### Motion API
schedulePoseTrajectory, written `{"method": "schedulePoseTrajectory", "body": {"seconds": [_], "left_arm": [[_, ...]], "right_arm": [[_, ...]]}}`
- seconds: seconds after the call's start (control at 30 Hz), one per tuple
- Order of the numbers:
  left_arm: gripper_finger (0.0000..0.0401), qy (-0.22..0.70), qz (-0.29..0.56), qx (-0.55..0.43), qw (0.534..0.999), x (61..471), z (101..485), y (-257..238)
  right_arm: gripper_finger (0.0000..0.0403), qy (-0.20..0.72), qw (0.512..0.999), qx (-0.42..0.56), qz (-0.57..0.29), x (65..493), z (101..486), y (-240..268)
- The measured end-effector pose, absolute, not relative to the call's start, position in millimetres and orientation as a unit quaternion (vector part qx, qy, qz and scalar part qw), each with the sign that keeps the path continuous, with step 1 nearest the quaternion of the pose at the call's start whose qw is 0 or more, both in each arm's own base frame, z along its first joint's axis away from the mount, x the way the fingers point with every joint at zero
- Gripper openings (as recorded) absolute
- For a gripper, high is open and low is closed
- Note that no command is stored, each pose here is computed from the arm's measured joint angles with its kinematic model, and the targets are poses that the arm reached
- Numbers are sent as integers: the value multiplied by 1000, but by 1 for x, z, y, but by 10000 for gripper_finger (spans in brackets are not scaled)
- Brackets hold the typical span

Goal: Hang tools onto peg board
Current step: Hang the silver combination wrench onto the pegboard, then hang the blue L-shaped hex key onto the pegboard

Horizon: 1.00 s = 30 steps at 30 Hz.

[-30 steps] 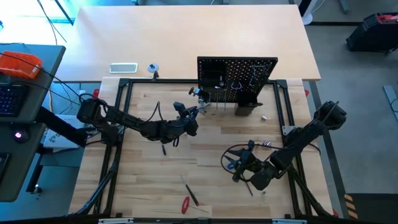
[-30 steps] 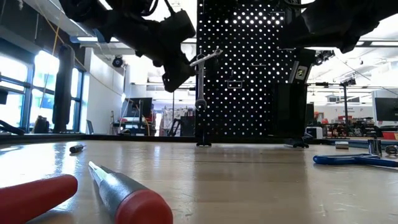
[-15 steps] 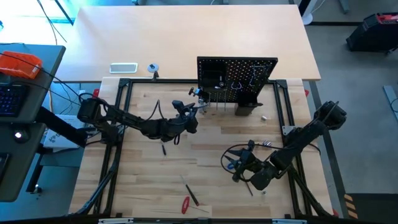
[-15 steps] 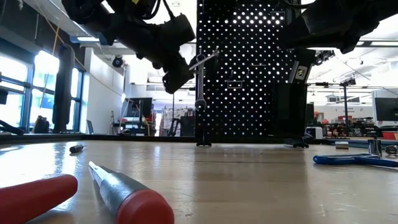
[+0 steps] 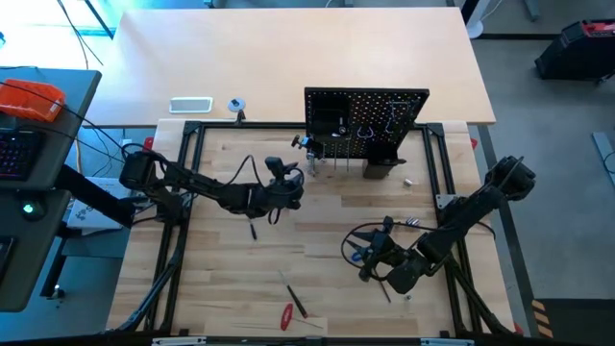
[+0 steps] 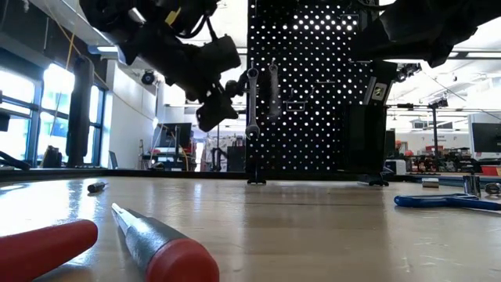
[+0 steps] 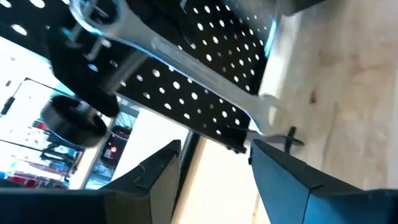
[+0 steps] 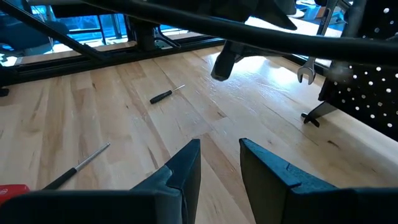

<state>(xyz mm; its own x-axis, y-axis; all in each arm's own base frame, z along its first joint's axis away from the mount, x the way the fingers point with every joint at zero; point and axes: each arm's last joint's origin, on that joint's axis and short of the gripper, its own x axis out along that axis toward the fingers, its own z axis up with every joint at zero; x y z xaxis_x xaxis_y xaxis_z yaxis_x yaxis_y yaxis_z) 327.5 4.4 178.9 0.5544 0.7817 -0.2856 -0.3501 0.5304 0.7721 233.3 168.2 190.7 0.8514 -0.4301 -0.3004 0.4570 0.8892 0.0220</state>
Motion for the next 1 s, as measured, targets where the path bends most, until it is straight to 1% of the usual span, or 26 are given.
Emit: {"method": "schedulePoseTrajectory", "body": {"seconds": [0.2,0.4,0.53,0.63,0.83,1.0], "left_arm": [[187,344,336,324,815,324,172,4],[187,362,307,298,828,319,164,-5],[187,373,271,279,842,316,159,-17],[187,373,234,259,859,315,157,-29],[187,356,164,218,894,313,156,-57],[186,344,130,199,909,309,156,-78]], "right_arm": [[106,148,961,47,-226,233,190,168],[106,183,963,61,-188,232,187,171],[106,235,958,84,-140,228,182,174],[106,296,942,104,-116,220,173,176],[106,407,899,85,-136,203,141,180],[106,444,884,34,-145,202,114,183]]}}
